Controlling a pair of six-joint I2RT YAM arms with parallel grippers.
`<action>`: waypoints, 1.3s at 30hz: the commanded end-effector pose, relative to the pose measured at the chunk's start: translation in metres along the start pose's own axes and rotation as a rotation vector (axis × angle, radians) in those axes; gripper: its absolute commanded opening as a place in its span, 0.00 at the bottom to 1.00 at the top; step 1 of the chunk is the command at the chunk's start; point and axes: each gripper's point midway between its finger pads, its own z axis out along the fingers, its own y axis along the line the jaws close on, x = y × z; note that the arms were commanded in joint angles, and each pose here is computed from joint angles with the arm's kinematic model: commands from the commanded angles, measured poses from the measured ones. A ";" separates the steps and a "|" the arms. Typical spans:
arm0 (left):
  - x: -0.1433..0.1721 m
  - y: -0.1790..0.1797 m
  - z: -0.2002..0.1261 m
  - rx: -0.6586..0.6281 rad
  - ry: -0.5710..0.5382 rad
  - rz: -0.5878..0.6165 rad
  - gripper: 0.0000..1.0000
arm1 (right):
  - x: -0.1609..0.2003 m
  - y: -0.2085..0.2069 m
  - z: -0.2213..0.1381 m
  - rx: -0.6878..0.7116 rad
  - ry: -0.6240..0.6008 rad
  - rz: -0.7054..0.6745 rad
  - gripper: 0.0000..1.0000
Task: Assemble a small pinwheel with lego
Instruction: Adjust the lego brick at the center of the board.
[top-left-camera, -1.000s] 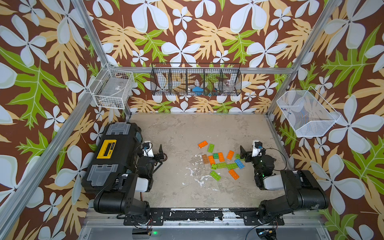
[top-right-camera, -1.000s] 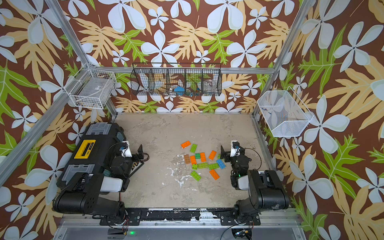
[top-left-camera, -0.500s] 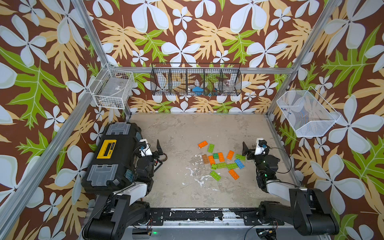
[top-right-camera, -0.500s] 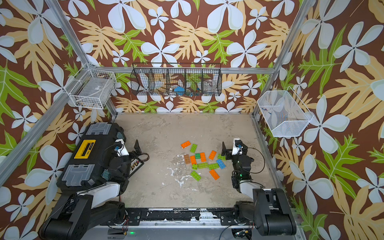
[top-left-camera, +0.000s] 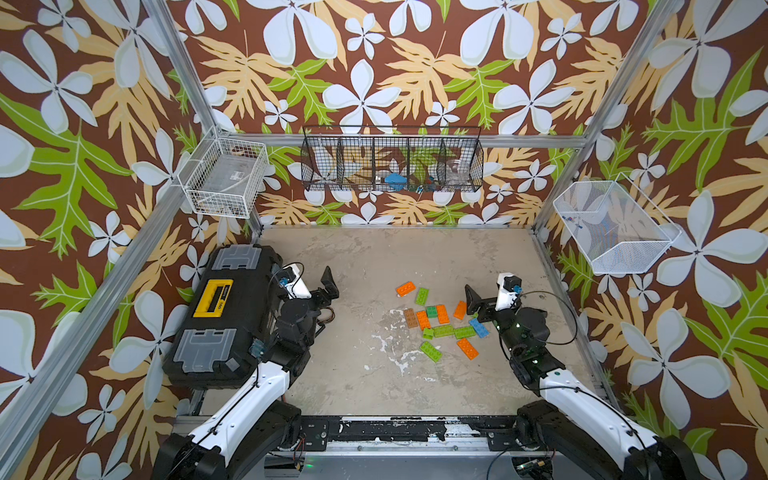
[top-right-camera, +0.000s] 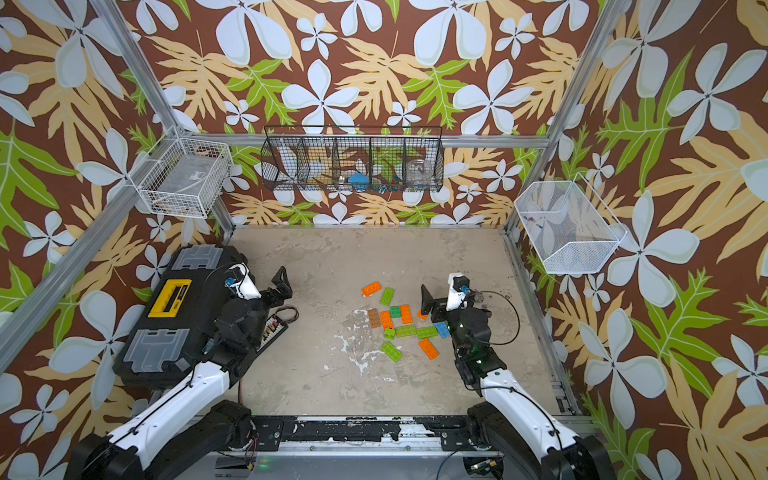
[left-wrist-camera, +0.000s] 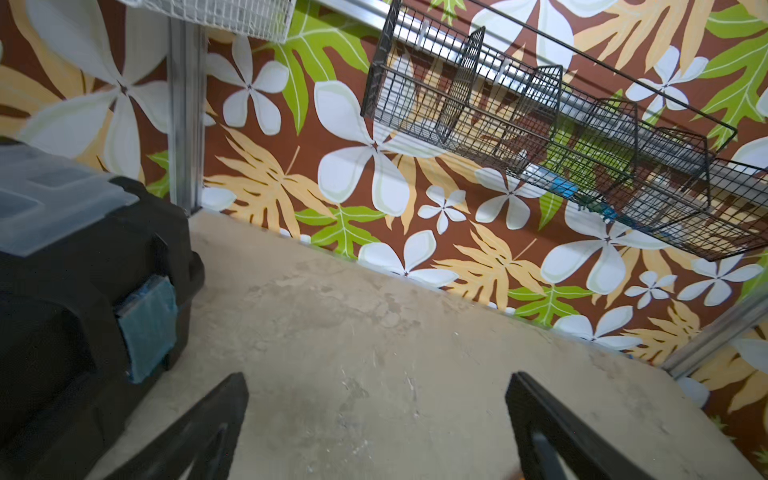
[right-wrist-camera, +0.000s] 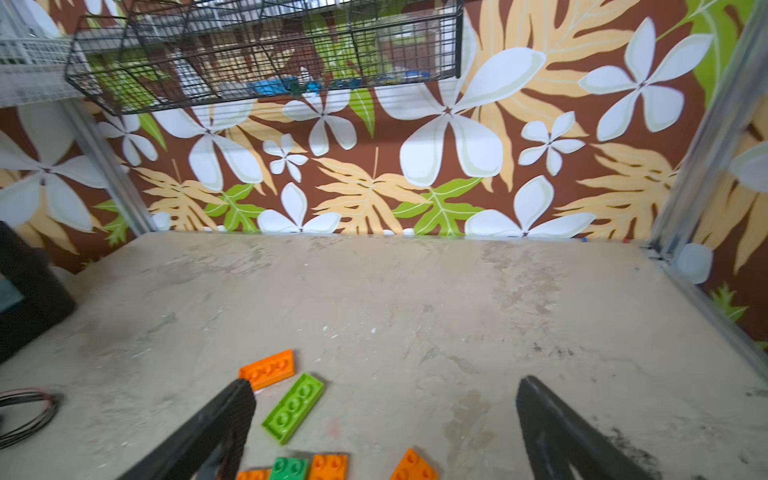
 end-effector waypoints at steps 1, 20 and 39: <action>0.041 -0.013 -0.004 0.043 0.213 -0.097 1.00 | 0.023 -0.001 -0.010 0.053 0.124 0.138 1.00; 0.162 -0.120 -0.053 0.206 0.734 0.052 1.00 | 0.077 0.061 -0.029 -0.191 0.822 0.028 1.00; 0.135 -0.095 -0.052 0.188 0.702 -0.032 1.00 | 0.181 0.109 -0.053 -0.276 1.231 -0.219 0.78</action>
